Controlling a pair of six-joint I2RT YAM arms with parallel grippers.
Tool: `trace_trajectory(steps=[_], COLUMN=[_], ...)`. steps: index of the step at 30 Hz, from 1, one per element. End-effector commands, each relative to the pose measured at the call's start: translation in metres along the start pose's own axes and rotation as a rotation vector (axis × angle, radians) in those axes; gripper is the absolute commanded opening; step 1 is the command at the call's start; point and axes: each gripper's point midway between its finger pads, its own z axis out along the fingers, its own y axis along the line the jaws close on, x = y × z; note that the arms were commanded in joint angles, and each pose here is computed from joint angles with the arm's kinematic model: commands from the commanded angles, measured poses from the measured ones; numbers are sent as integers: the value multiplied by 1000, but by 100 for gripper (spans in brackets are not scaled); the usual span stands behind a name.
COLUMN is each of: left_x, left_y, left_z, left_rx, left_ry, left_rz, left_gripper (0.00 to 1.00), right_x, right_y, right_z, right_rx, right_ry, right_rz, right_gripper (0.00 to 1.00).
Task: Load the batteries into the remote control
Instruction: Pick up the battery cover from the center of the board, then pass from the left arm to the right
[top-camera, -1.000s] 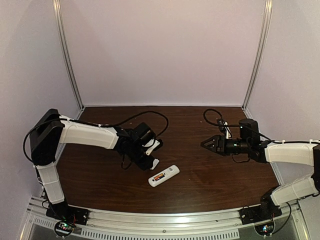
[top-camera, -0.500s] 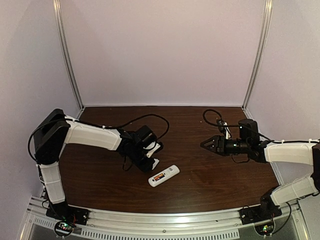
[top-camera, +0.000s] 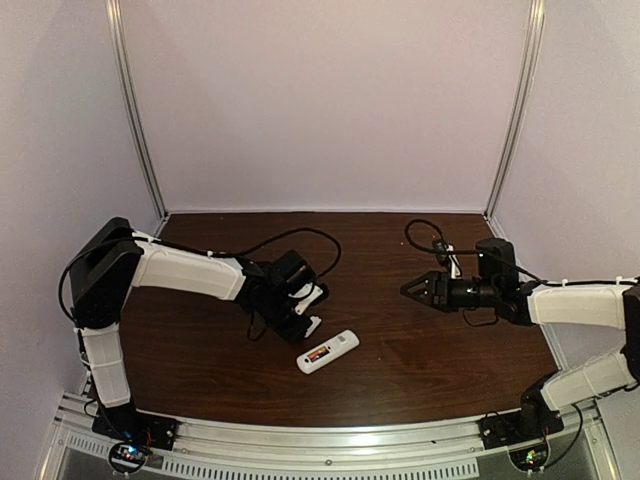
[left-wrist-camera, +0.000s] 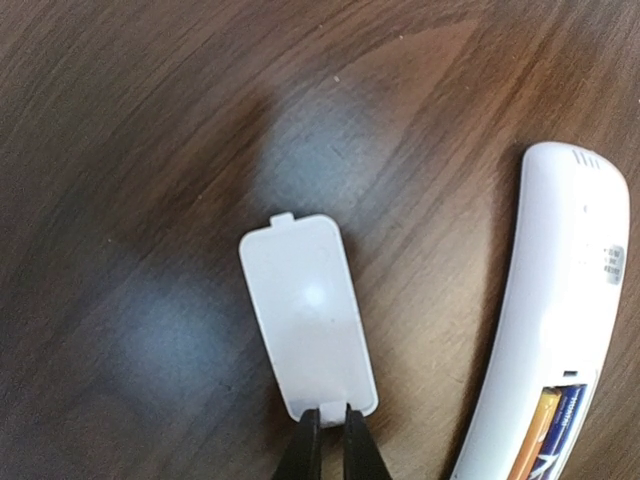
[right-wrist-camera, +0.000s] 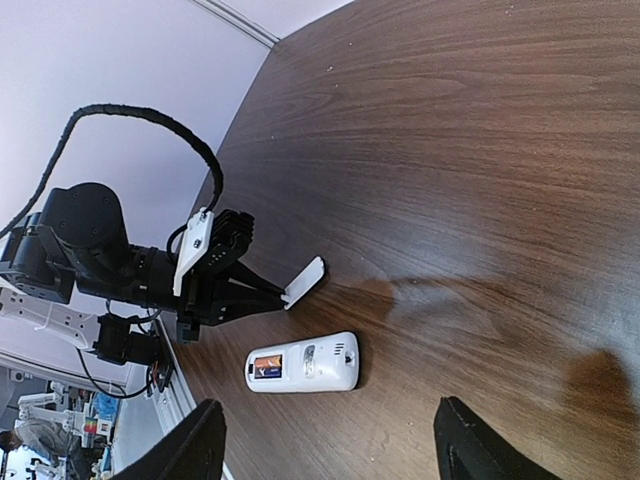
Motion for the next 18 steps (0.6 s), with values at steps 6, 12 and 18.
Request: trace_trajectory(steps=[6, 12, 18], left_x=[-34, -45, -32], left_y=[-14, -54, -103], left_z=[-45, -97, -156], left_rx=[61, 343, 685], left_ry=[-140, -197, -226], left_rz=[86, 162, 271], left_gripper=[0, 0, 0], right_x=[-7, -13, -8], right_y=[18, 59, 110], right_z=[0, -19, -39], right_rx=[-67, -170, -311], right_ry=[-3, -47, -90], right_rz=[-63, -263, -435], right_gripper=[72, 73, 76])
